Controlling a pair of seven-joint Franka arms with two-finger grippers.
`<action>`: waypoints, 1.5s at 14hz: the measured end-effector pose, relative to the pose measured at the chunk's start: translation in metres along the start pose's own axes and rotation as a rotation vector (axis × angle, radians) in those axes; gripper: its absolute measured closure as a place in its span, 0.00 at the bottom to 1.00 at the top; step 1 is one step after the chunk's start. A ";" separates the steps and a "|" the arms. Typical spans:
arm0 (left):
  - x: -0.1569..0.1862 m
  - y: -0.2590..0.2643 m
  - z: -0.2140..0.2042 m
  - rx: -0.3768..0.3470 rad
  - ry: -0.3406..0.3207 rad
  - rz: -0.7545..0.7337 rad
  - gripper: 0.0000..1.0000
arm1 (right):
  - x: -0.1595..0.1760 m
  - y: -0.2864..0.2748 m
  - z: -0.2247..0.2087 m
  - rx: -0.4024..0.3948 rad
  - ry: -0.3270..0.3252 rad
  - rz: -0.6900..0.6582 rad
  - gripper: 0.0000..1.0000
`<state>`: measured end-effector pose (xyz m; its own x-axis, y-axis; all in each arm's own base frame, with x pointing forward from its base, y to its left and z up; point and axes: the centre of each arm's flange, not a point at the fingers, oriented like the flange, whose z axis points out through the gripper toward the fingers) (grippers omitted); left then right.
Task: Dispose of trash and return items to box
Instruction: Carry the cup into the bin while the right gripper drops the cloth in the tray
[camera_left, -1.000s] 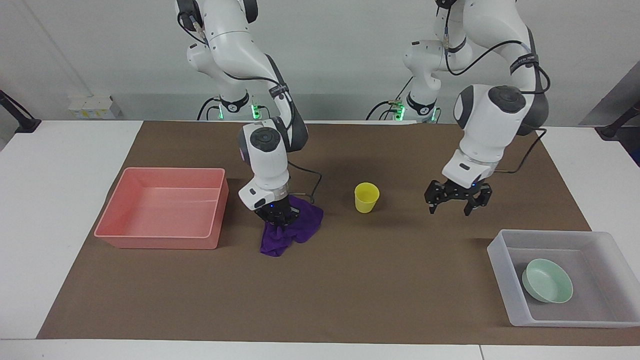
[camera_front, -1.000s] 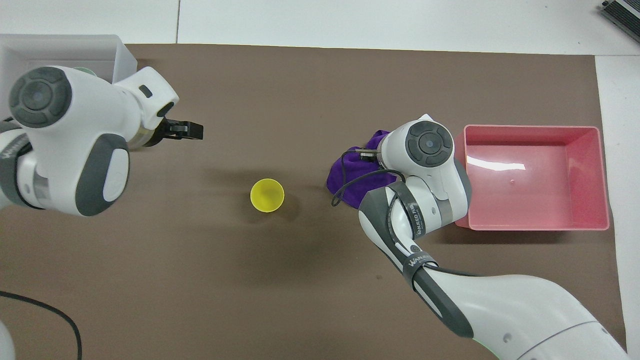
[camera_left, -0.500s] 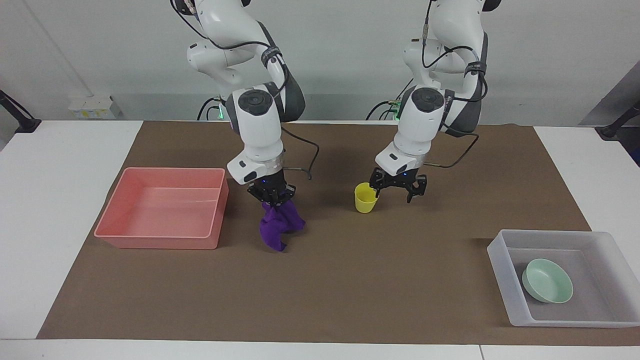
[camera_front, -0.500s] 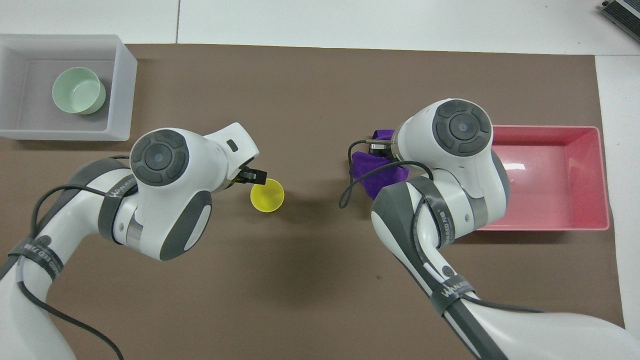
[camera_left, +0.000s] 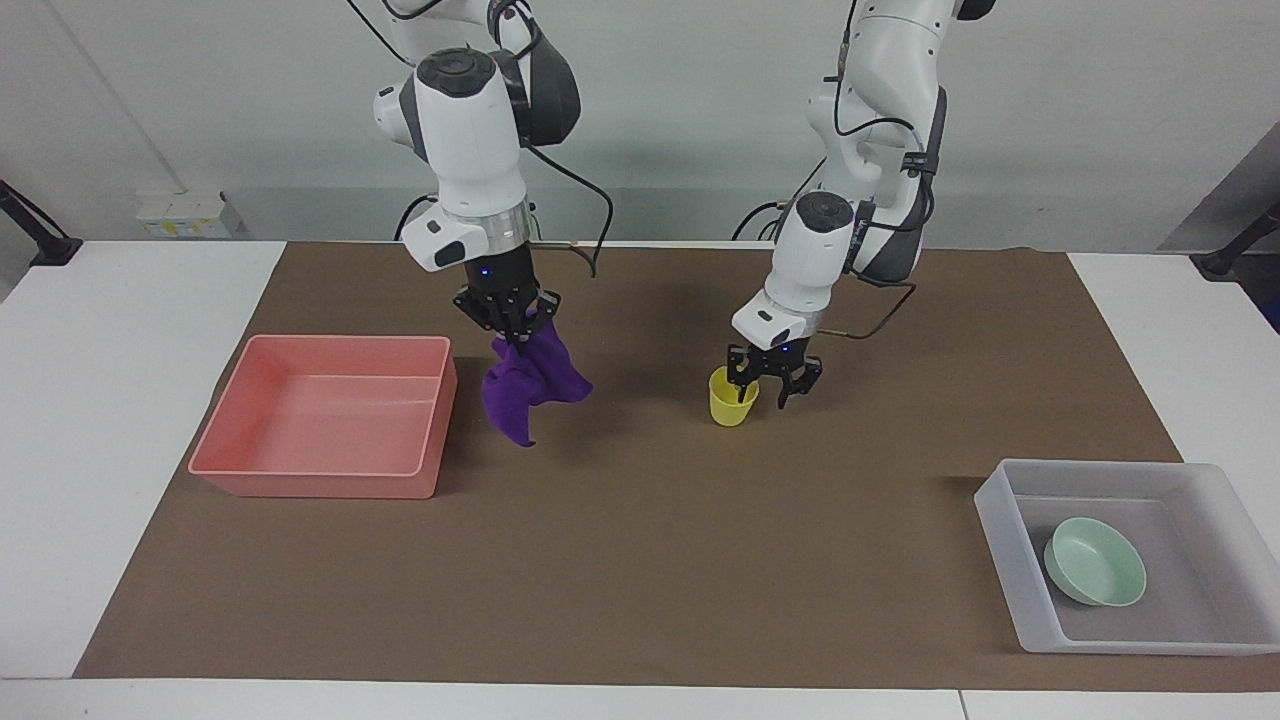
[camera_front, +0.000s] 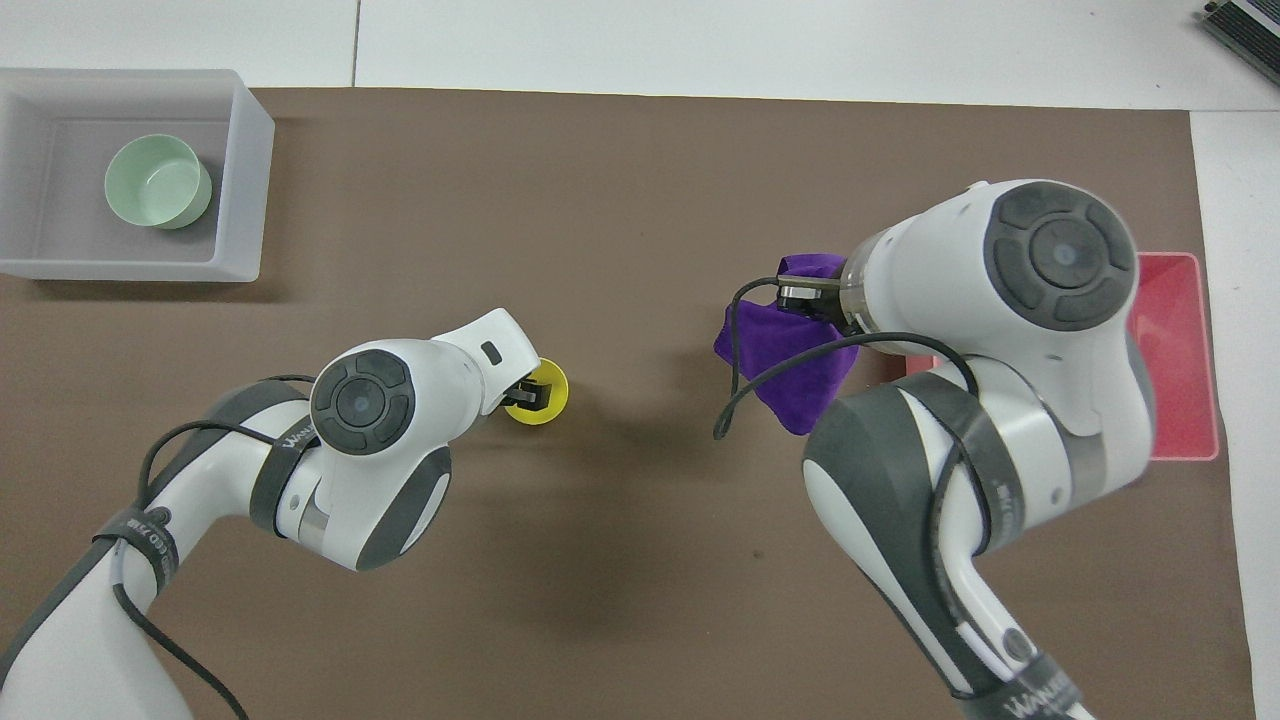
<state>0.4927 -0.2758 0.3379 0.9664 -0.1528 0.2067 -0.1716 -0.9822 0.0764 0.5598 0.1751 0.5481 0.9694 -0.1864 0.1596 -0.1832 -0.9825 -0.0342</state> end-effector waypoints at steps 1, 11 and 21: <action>0.000 0.000 0.000 -0.001 0.002 -0.009 0.61 | 0.005 0.017 -0.009 -0.006 0.009 -0.003 0.96; 0.059 -0.096 -0.074 0.034 0.114 -0.066 0.96 | 0.044 0.202 0.021 -0.062 -0.007 -0.173 0.96; 0.154 -0.340 -0.139 0.145 0.202 -0.163 0.96 | 0.017 0.262 0.117 -0.072 -0.027 -0.158 0.96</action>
<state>0.6736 0.0501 0.4798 0.9190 0.0186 0.3938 0.0256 -0.9996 -0.0124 0.5477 -0.0850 0.4265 0.9910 -0.0307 0.1304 -0.0388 -0.9975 0.0599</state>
